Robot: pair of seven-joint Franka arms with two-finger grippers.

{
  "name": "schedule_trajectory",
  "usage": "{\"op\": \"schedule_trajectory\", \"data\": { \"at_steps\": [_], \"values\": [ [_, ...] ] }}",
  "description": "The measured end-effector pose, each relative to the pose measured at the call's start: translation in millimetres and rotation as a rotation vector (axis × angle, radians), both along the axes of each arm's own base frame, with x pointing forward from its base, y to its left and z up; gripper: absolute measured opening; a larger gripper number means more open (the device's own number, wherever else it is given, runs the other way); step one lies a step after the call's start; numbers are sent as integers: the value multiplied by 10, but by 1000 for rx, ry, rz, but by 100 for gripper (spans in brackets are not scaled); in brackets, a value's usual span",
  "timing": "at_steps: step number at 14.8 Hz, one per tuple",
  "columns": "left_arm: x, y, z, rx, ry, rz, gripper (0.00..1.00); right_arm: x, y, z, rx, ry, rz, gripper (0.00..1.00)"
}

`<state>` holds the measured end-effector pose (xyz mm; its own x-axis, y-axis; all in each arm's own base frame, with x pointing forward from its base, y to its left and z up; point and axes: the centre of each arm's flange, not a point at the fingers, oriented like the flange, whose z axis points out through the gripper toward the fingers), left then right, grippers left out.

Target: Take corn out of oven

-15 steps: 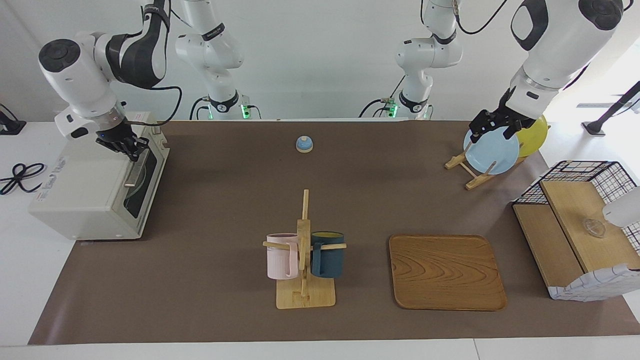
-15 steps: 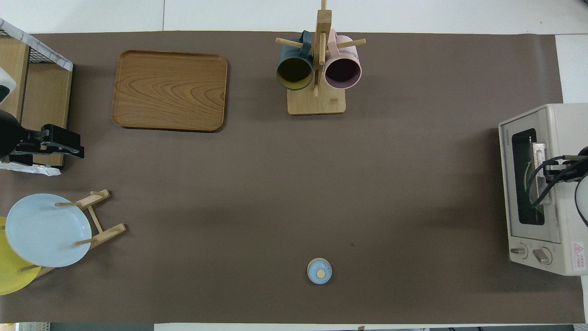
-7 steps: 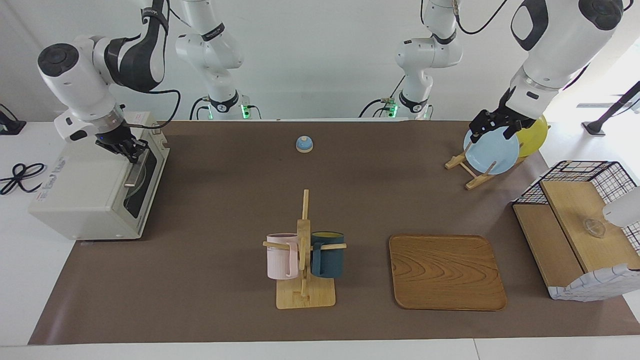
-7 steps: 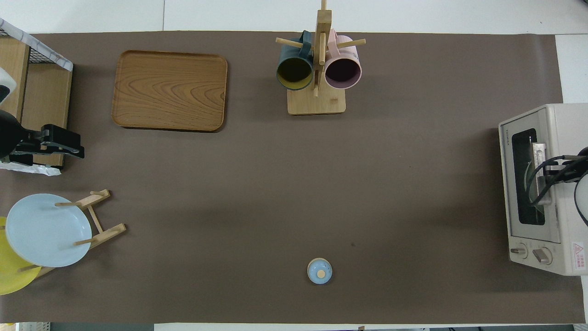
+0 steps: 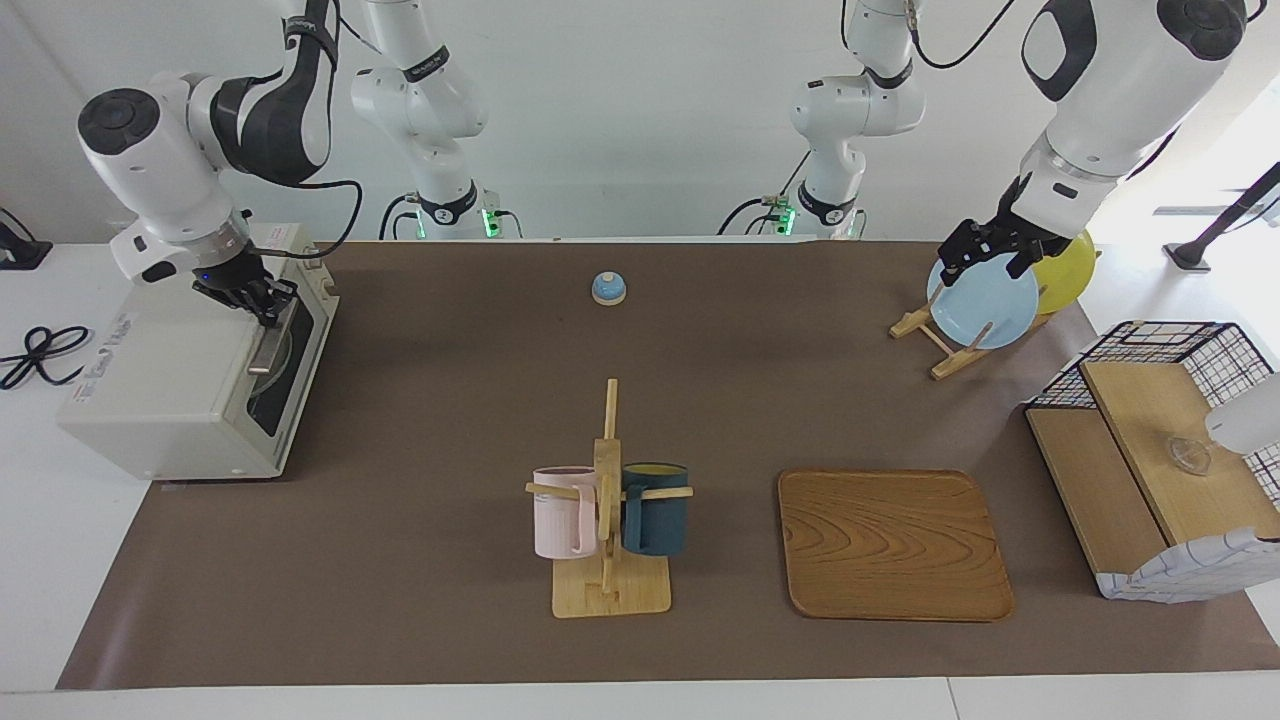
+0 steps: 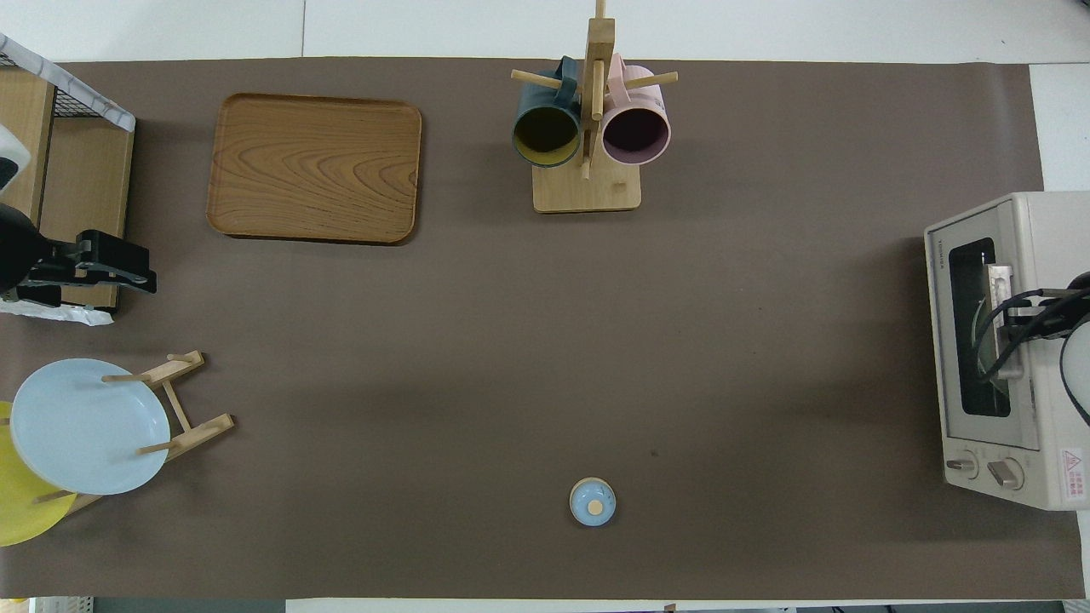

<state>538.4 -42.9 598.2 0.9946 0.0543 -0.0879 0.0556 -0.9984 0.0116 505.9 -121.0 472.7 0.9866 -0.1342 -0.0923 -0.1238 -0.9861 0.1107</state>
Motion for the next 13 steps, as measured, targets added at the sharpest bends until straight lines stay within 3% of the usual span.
{"op": "schedule_trajectory", "data": {
  "at_steps": [7,13],
  "values": [
    [0,0,0,0,0,0,100,-26,71,-4,10,-19,-2,1],
    [0,0,0,0,0,0,100,58,652,-251,51,-10,-2,1]
  ]
}}
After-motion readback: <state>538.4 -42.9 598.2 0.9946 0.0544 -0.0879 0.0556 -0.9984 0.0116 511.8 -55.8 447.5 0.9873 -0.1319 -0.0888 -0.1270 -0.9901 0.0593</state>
